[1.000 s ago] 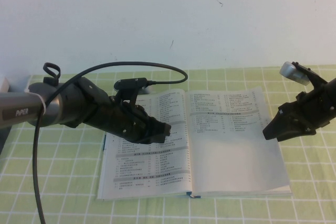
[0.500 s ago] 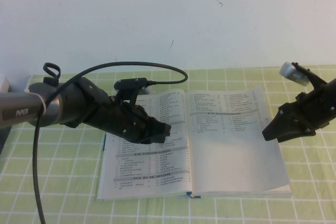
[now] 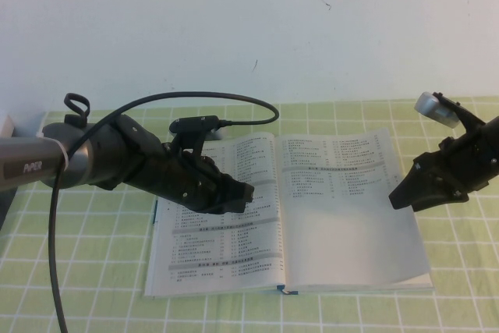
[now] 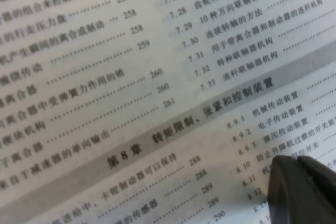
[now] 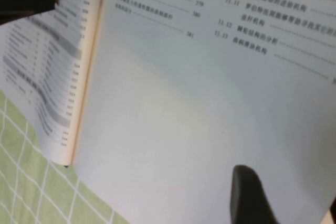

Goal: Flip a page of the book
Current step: Open the closed book

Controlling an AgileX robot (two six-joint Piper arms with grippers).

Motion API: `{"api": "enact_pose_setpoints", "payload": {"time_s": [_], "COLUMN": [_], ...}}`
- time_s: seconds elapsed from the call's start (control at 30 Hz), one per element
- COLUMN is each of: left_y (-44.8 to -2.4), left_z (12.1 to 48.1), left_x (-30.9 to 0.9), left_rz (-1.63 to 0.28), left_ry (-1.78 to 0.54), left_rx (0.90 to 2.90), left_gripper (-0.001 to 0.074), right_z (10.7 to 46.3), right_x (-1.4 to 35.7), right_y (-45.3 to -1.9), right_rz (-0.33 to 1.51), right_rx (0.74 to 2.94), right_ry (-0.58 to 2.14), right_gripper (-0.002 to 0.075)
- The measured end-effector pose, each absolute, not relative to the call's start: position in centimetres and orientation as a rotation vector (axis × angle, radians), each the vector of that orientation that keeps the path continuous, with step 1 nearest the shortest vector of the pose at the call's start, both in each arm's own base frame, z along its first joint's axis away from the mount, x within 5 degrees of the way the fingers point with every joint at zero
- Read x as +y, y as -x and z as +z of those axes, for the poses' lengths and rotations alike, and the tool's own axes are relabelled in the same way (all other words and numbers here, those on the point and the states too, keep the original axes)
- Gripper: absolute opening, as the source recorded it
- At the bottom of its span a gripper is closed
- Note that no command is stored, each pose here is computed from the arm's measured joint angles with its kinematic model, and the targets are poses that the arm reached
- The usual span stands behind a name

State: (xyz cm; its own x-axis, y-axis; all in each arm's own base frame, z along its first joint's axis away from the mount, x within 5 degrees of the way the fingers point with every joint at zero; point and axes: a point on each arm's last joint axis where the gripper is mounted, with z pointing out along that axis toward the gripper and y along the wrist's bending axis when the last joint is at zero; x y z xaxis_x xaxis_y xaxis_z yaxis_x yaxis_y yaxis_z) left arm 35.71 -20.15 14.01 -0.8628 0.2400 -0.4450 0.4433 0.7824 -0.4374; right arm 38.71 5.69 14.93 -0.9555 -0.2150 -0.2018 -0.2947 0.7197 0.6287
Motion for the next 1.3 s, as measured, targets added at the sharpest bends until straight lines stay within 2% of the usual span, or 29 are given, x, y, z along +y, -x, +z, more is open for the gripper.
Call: {"api": "enact_pose_setpoints", "payload": {"time_s": [0.3,0.93,1.3], "left_y": [-35.7,-35.7,-35.7], "left_z": [14.0,14.0,14.0], "left_x": [-20.1,-20.1,-20.2], "left_rz": [-0.771,-0.770,-0.770], "left_ry": [-0.515,-0.520,-0.528], "left_rx": [2.609,2.607,2.605], "left_gripper": [-0.0004,-0.0004,-0.0004], "right_z": [16.1,16.2,16.6], "right_x": [5.8,5.8,6.2], "right_y": [-39.3,-39.2,-39.3], "right_rz": [1.081,1.085,1.167], "right_rx": [2.785,2.803,2.752], "right_ry": [0.452,0.458,0.433], "right_gripper": [0.0324,0.0324,0.0324]}}
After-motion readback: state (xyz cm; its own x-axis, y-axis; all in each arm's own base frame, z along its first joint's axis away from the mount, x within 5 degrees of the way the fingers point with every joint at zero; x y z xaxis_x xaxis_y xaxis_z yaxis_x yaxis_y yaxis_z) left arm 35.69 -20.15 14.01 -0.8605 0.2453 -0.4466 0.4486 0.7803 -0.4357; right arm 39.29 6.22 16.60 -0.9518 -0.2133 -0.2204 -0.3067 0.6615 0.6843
